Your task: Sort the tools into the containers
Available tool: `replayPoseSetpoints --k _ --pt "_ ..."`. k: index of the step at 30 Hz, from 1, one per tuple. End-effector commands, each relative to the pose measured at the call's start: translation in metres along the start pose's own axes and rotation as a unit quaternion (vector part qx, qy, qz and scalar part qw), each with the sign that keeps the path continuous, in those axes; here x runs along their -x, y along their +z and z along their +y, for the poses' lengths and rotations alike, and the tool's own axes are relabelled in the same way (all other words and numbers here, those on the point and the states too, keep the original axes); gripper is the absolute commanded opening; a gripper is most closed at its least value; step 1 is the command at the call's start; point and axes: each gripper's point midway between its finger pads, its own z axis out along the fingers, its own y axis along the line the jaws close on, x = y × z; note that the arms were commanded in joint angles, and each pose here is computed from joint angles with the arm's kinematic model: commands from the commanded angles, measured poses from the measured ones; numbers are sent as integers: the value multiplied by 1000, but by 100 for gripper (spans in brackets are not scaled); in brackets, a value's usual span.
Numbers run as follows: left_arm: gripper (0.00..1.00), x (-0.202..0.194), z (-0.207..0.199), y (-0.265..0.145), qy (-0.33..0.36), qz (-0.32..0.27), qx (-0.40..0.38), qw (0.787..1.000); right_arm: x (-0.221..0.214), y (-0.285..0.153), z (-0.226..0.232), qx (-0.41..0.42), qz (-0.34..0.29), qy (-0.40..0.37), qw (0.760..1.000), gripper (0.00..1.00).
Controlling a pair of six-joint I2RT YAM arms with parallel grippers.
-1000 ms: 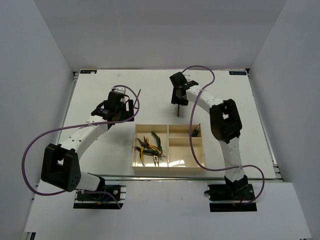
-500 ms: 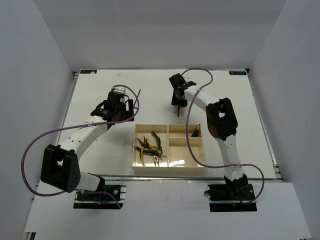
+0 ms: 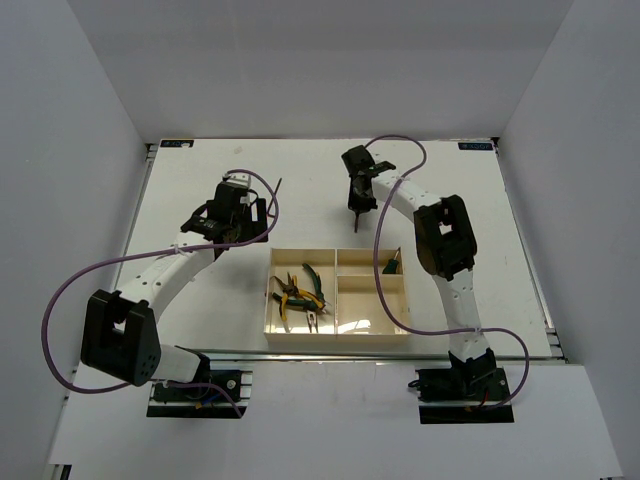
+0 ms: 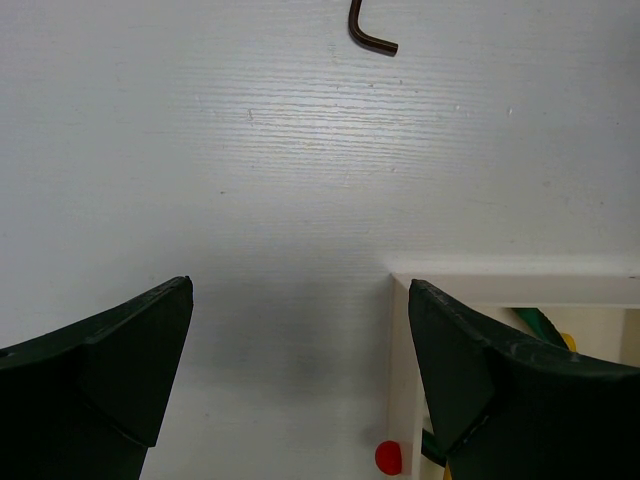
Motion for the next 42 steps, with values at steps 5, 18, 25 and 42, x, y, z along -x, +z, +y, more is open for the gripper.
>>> replayPoseSetpoints --k 5,18,25,42 --pt "98 22 -2 -14 -11 -35 -10 999 31 -20 -13 -7 -62 -91 994 0" --pt "98 22 -2 -14 -10 -35 -10 999 52 -101 -24 23 -150 -150 977 0" --pt "98 22 -2 -15 -11 -37 -10 999 48 -130 -32 34 -167 -181 969 0" --pt "98 26 -4 -19 -13 -45 -19 999 15 -228 -40 128 -235 -199 943 0"
